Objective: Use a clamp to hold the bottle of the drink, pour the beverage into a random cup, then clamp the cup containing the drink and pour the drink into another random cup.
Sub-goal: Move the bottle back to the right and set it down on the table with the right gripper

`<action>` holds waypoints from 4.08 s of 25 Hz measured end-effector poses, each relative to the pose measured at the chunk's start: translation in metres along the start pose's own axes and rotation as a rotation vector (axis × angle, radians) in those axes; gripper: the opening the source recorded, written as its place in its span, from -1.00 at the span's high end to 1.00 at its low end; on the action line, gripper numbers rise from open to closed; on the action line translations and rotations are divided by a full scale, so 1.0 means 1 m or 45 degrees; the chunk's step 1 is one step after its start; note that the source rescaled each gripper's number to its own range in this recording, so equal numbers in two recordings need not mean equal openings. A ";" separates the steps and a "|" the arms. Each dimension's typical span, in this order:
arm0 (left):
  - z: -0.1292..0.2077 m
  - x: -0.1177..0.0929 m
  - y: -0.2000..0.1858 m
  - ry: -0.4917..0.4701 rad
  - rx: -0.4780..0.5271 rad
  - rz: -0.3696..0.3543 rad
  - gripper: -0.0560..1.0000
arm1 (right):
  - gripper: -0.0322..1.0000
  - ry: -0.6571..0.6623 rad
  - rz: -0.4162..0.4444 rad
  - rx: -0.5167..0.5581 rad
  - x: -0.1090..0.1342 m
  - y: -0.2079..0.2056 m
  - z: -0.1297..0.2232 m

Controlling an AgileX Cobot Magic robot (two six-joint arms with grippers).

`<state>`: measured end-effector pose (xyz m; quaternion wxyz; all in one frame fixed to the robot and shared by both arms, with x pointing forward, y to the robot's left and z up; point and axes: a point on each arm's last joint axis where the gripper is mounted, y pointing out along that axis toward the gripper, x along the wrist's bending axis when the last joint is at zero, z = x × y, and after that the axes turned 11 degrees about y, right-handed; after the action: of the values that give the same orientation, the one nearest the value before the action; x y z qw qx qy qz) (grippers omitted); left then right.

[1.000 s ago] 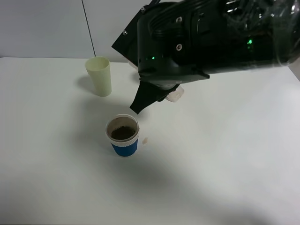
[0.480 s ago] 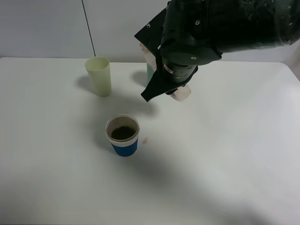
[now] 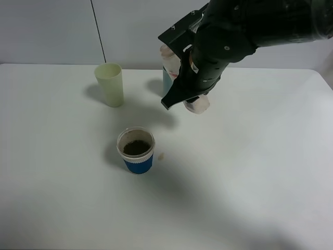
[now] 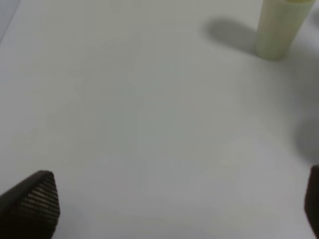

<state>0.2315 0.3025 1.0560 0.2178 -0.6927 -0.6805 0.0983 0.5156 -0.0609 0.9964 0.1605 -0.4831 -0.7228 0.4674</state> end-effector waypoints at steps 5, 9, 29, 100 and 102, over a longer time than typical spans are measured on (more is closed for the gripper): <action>0.000 0.000 0.000 0.000 0.000 0.000 -1.00 | 0.93 -0.033 -0.101 -0.039 0.002 0.002 -0.003; 0.000 0.000 0.000 0.000 0.000 0.000 -1.00 | 0.93 -0.060 -0.177 -0.075 0.004 0.002 -0.006; 0.000 0.000 0.000 0.000 0.000 0.000 -1.00 | 0.93 0.100 -0.291 -0.164 -0.028 0.025 0.065; 0.000 0.000 0.000 0.000 0.000 0.000 -1.00 | 0.94 0.593 0.094 -0.537 -0.121 0.108 0.106; 0.000 0.000 0.000 0.000 0.000 0.000 -1.00 | 0.94 0.599 0.096 -0.534 -0.121 0.108 0.106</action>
<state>0.2315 0.3025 1.0560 0.2178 -0.6927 -0.6805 0.0983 0.5606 -0.2081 0.8785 0.2028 -0.6270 -0.7280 0.1890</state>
